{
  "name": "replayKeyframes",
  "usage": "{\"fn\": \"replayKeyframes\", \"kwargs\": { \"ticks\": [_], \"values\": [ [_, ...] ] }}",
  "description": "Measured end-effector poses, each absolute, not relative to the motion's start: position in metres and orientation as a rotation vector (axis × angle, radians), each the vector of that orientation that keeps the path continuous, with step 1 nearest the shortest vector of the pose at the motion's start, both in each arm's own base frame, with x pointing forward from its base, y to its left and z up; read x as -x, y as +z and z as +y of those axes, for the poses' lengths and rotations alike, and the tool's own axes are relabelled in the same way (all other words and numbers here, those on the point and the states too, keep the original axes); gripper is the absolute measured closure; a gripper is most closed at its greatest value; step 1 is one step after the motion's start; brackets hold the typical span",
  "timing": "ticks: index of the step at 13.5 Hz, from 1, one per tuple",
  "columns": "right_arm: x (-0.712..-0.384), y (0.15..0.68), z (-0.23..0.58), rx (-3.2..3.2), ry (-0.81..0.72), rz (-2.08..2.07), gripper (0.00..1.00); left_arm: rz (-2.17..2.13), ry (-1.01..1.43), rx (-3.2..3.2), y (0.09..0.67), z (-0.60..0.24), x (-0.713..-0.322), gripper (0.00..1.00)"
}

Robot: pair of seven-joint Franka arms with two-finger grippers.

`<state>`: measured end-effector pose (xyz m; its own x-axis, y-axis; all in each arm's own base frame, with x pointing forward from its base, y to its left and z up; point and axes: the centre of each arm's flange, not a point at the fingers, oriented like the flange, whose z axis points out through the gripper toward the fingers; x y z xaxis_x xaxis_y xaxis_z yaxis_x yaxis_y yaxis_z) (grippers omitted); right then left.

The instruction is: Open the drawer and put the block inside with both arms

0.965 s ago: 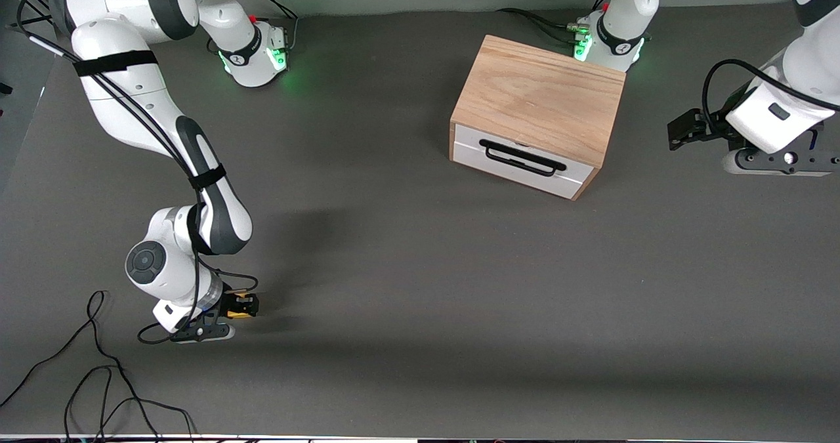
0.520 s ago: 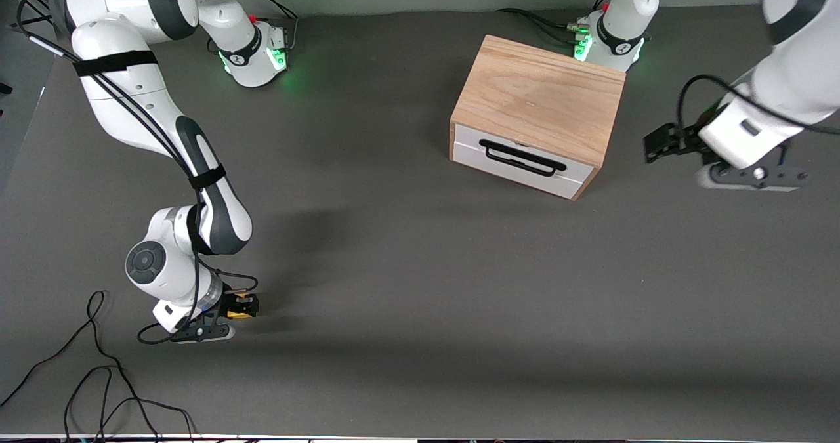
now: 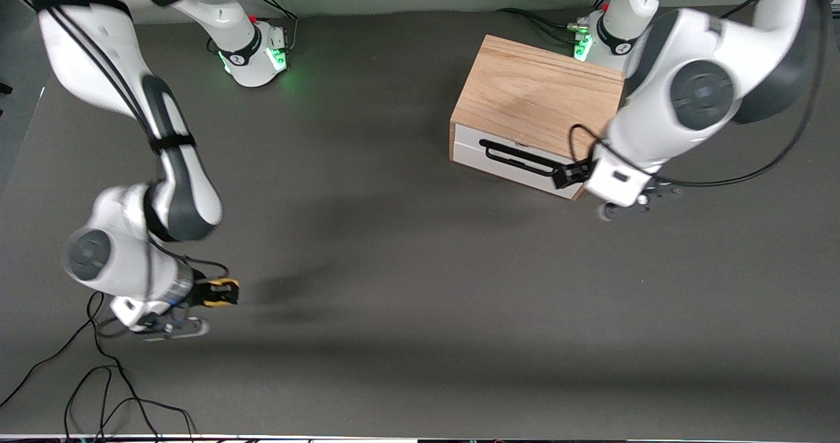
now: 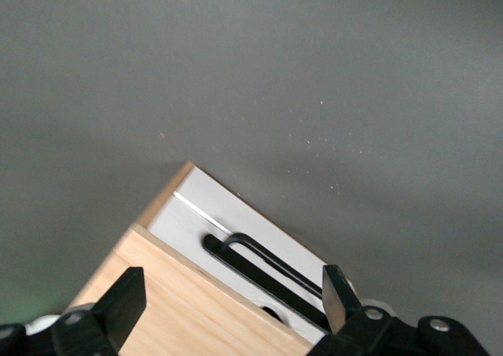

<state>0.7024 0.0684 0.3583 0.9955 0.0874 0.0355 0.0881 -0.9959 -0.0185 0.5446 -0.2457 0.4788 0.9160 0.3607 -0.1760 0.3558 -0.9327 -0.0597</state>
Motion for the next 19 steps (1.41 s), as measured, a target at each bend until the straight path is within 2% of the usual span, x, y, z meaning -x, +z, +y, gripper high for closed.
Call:
{"fn": "replayKeyframes", "kwargs": {
  "ticks": [4, 9, 13, 19],
  "values": [
    [-0.658, 0.482, 0.066, 3.116, 0.057, -0.154, 0.45, -0.903, 0.35, 2.888, 0.44, -0.272, -0.538, 0.0],
    [-0.6, 0.574, 0.042, 3.118, 0.11, -0.089, 0.45, -1.151, 0.439, 2.634, 0.358, -0.311, -0.522, 0.0],
    [-0.568, 0.583, 0.019, 3.112, 0.115, -0.006, 0.45, -1.11, 0.466, 2.594, 0.327, -0.336, -0.507, 0.0],
    [-0.562, 0.557, 0.015, 3.109, 0.071, 0.021, 0.45, -1.077, 0.492, 2.568, 0.304, -0.344, -0.5, 0.0]
  ]
}}
